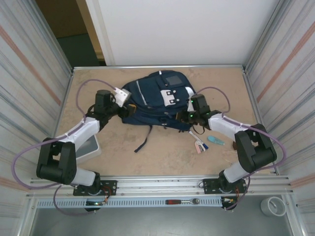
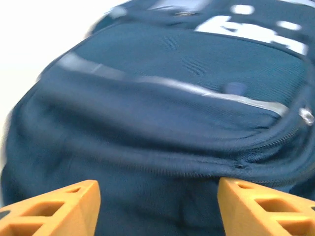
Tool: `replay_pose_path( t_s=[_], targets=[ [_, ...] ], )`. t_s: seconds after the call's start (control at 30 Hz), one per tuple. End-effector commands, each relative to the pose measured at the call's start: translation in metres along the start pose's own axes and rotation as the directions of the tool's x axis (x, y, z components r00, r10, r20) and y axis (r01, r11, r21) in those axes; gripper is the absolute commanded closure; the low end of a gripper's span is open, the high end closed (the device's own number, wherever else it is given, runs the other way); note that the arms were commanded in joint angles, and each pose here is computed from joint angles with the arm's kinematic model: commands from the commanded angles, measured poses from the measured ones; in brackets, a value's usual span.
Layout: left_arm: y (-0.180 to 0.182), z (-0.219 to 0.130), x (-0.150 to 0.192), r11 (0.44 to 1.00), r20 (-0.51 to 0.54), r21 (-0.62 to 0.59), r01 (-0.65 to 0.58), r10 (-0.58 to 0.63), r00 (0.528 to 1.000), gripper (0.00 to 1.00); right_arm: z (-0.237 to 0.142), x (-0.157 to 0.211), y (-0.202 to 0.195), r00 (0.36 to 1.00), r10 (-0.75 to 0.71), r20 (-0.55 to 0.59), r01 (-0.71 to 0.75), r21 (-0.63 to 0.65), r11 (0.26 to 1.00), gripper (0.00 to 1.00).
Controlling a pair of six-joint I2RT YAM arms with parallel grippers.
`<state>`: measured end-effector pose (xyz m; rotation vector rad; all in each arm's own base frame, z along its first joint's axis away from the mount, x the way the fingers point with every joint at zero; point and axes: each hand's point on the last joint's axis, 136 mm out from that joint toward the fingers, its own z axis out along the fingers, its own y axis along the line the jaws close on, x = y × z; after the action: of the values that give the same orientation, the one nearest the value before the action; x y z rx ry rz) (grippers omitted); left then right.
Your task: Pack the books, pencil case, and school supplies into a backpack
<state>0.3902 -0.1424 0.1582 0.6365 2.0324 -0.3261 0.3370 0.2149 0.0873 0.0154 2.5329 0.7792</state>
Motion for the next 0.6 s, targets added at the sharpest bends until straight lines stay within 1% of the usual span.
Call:
replay_pose_path(
  t_s=[0.0,0.1,0.13,0.17,0.23,0.27,0.37,0.5,0.57],
  targets=[
    [0.047,-0.033,-0.019,0.938,0.101,-0.234,0.257,-0.240,0.966,0.27,-0.011,-0.004,0.038,0.984,-0.179,0.019,0.179,-0.025,0.983,0.73],
    [0.035,-0.045,-0.027,0.921,0.142,-0.206,0.332,-0.307,0.941,0.25,-0.033,-0.015,0.043,0.964,-0.250,0.093,0.250,0.013,0.968,0.59],
    [0.030,-0.046,-0.029,0.906,0.165,-0.218,0.363,-0.332,0.929,0.24,-0.039,-0.020,0.043,0.958,-0.259,0.124,0.259,0.022,0.966,0.55],
    [0.021,-0.045,-0.031,0.904,0.172,-0.220,0.366,-0.333,0.927,0.24,-0.044,-0.025,0.044,0.951,-0.266,0.155,0.265,0.028,0.964,0.52],
    [0.000,-0.038,-0.036,0.919,0.163,-0.240,0.311,-0.278,0.947,0.22,-0.046,-0.035,0.045,0.941,-0.268,0.205,0.268,0.029,0.963,0.48],
    [-0.012,-0.033,-0.038,0.931,0.149,-0.251,0.267,-0.235,0.961,0.19,-0.043,-0.039,0.046,0.941,-0.263,0.213,0.264,0.023,0.964,0.47],
    [-0.032,-0.014,-0.038,0.936,0.095,-0.317,0.152,-0.128,0.987,0.13,-0.024,-0.044,0.046,0.948,-0.257,0.189,0.257,0.021,0.966,0.46],
    [-0.043,0.015,-0.029,0.932,-0.004,-0.358,0.051,-0.056,0.998,0.10,0.001,-0.042,0.039,0.959,-0.235,0.160,0.234,0.027,0.972,0.46],
    [-0.044,0.027,-0.024,0.929,-0.038,-0.370,0.023,-0.040,0.998,0.08,0.009,-0.039,0.032,0.964,-0.226,0.142,0.223,0.040,0.974,0.46]
  ],
)
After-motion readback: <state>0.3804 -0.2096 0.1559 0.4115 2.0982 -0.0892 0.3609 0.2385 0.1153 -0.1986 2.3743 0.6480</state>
